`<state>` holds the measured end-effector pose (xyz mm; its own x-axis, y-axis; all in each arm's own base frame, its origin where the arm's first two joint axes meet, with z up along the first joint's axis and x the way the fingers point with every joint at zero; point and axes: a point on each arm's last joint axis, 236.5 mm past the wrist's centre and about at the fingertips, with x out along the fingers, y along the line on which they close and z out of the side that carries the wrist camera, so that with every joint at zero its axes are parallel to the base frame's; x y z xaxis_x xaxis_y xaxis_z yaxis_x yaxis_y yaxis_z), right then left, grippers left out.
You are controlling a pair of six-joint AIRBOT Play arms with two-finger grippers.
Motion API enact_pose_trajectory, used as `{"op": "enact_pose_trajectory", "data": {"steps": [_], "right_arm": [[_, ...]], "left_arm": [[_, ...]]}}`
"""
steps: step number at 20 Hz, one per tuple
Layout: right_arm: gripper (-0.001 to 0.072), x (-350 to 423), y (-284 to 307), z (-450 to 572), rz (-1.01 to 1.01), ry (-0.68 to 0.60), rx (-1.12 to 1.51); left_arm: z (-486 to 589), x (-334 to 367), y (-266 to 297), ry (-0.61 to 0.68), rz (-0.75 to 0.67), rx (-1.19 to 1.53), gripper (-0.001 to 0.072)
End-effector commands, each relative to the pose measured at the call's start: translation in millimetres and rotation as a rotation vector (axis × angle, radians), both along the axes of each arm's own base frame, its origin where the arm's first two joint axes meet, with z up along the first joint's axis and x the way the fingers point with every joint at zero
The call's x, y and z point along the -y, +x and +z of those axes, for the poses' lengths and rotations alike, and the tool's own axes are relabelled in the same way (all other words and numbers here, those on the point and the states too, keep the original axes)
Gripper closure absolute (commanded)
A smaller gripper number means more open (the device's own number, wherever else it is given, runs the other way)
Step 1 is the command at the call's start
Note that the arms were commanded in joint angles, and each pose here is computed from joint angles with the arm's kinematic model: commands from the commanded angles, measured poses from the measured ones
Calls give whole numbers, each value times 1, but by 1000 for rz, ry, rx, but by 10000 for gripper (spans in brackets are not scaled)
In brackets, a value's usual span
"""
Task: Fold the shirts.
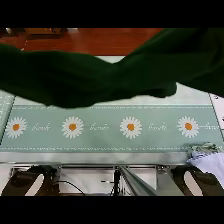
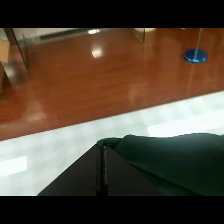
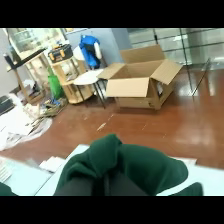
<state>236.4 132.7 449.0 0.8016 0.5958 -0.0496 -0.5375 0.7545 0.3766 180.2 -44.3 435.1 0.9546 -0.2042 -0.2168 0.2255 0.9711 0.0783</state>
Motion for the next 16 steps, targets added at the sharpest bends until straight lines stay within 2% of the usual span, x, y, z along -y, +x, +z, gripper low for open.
{"op": "enact_pose_trajectory", "data": {"steps": [1,5,9,12,16], "right_arm": [[682,-1,-27,-27,-1,-75,-168],[683,15,-61,-124,31,-255,-596],[683,8,-55,-193,143,-280,-821],[683,-7,-21,-266,178,-316,-896],[682,-9,57,-347,93,-427,-861]], "left_arm": [[-16,-9,-32,-7,32,-55,687],[-71,-9,-48,2,31,-315,687],[-146,16,-42,-15,-59,-604,687],[-220,37,-12,-50,-124,-772,687],[-292,41,62,-66,-103,-718,686]]}}
